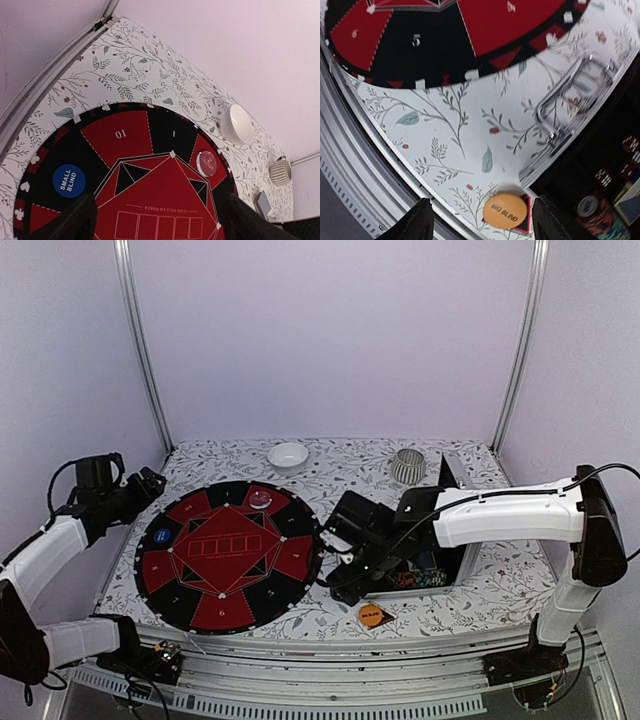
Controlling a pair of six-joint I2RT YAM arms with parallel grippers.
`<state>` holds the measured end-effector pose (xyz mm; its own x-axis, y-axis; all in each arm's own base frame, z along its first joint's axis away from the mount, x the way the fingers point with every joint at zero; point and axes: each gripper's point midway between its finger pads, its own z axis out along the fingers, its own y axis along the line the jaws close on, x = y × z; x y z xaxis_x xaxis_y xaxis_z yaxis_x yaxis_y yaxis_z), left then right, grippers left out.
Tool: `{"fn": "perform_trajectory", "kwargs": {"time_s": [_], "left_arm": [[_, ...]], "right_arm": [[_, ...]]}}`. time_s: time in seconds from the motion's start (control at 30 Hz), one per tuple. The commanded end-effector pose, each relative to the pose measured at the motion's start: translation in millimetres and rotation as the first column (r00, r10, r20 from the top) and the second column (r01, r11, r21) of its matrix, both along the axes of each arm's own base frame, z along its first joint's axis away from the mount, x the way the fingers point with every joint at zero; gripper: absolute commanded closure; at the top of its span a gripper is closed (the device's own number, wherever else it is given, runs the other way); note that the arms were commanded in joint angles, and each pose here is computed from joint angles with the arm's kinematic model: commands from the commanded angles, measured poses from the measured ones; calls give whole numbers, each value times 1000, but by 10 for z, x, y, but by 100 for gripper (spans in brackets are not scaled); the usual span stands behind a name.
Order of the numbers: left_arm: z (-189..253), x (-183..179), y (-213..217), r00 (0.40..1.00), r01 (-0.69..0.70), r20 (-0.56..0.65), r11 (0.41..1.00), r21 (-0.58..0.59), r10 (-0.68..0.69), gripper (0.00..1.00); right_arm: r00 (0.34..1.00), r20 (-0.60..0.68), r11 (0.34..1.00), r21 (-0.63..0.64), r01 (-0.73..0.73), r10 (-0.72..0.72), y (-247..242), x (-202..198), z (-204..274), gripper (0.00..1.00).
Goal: Distribute texas hold em gaming equipment
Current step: Place the small blind button at position 9, then pick up the big blind button from the center of the board.
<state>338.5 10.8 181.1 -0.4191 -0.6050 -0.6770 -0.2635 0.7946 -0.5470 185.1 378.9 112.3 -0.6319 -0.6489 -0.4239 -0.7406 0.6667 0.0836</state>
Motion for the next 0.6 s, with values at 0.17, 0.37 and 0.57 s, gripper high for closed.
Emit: {"fn": "perform_trajectory", "kwargs": {"time_s": [0.17,0.37,0.57], "left_arm": [[90,-128,-462,986,167,-27,985,32,-167,15],[96,-256,-977,940,338,-55,941,22,-336,18],[-89,-370,-1435,883,459,-114,888,-1,-456,19]], "right_arm": [[962,-122,956,-196,218,-244,-469,-288,-611,33],[959,-161,956,-215,197,-234,-493,-369,-813,32],[960,-137,930,-312,194,-246,-641,-361,-999,22]]}}
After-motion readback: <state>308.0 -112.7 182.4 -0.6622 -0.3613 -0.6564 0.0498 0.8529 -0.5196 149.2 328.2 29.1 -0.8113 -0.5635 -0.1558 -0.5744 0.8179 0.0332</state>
